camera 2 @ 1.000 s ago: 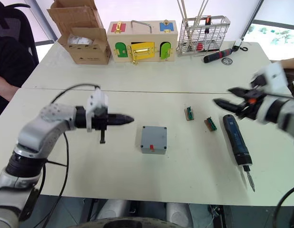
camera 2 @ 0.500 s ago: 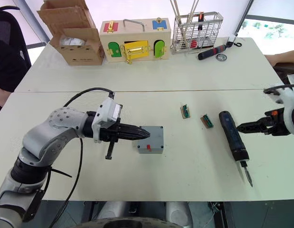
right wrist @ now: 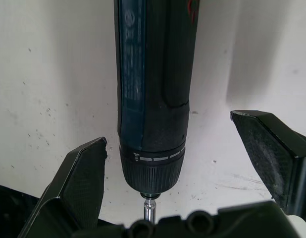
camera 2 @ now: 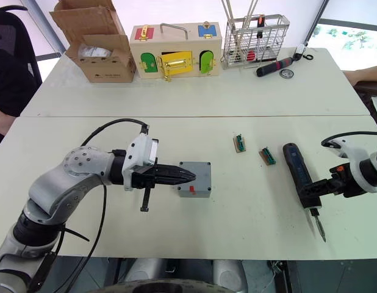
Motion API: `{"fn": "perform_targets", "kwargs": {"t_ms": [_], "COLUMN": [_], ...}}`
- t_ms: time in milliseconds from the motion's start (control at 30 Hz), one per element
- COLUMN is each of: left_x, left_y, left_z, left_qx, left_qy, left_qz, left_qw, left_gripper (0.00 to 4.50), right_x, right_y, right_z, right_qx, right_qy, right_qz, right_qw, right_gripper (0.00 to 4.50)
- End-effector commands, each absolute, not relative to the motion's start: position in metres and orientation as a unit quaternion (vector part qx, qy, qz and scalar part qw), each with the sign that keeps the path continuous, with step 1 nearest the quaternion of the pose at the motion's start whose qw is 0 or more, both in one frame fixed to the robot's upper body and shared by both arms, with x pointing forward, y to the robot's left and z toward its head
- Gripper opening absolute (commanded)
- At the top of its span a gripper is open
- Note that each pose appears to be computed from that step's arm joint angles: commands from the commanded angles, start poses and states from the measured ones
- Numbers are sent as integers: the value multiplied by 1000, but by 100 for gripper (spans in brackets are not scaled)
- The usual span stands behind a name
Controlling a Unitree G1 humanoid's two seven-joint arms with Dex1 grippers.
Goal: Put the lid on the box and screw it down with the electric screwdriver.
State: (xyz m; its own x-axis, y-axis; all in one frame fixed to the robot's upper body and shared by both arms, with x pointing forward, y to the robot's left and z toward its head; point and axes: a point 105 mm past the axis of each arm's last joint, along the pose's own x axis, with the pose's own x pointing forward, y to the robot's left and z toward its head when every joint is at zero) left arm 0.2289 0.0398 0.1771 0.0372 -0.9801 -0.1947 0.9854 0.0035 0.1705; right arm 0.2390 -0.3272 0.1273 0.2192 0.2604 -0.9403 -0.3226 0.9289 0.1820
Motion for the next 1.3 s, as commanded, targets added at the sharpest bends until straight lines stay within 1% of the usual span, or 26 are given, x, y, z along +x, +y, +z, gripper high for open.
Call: {"fn": "perform_targets", "kwargs": {"t_ms": [33, 267, 367, 400, 500, 533, 600, 867, 1033, 1200, 1267, 1300], "left_x": [222, 222, 223, 223, 222, 222, 222, 227, 227, 232, 238, 243], "left_y": [36, 34, 33, 33, 32, 32, 31, 31, 31, 34, 36, 39], "left_z": [181, 178, 177, 177, 174, 174, 174, 173, 172, 170, 168, 165], "left_qx": [142, 140, 138, 137, 140, 140, 140, 138, 135, 112, 94, 97], "left_qy": [-9, -4, -4, -4, -2, -2, -1, -3, -1, 5, 11, 17], "left_qz": [-697, -694, -691, -690, -689, -689, -688, -681, -678, -674, -668, -664], "left_qw": [703, 707, 710, 711, 711, 711, 712, 719, 722, 731, 738, 742], "left_gripper": [0, 0, 0, 0, 0, 0, 0, 0, 0, 0, 0, 0], "right_x": [243, 250, 252, 253, 256, 257, 259, 254, 259, 262, 269, 277], "right_y": [-324, -323, -322, -321, -316, -315, -314, -312, -311, -314, -313, -309], "right_z": [124, 111, 108, 108, 106, 104, 103, 93, 90, 95, 102, 112], "right_qx": [-26, -13, -8, -7, -9, -13, -16, -30, -45, -45, -62, -61], "right_qy": [593, 597, 600, 600, 602, 602, 602, 612, 602, 594, 575, 553], "right_qz": [182, 151, 139, 139, 136, 133, 128, 133, 134, 130, 148, 163], "right_qw": [784, 788, 788, 788, 787, 787, 788, 779, 786, 792, 802, 815], "right_gripper": [446, 446, 367, 333, 267, 235, 188, 186, 186, 186, 186, 186]}}
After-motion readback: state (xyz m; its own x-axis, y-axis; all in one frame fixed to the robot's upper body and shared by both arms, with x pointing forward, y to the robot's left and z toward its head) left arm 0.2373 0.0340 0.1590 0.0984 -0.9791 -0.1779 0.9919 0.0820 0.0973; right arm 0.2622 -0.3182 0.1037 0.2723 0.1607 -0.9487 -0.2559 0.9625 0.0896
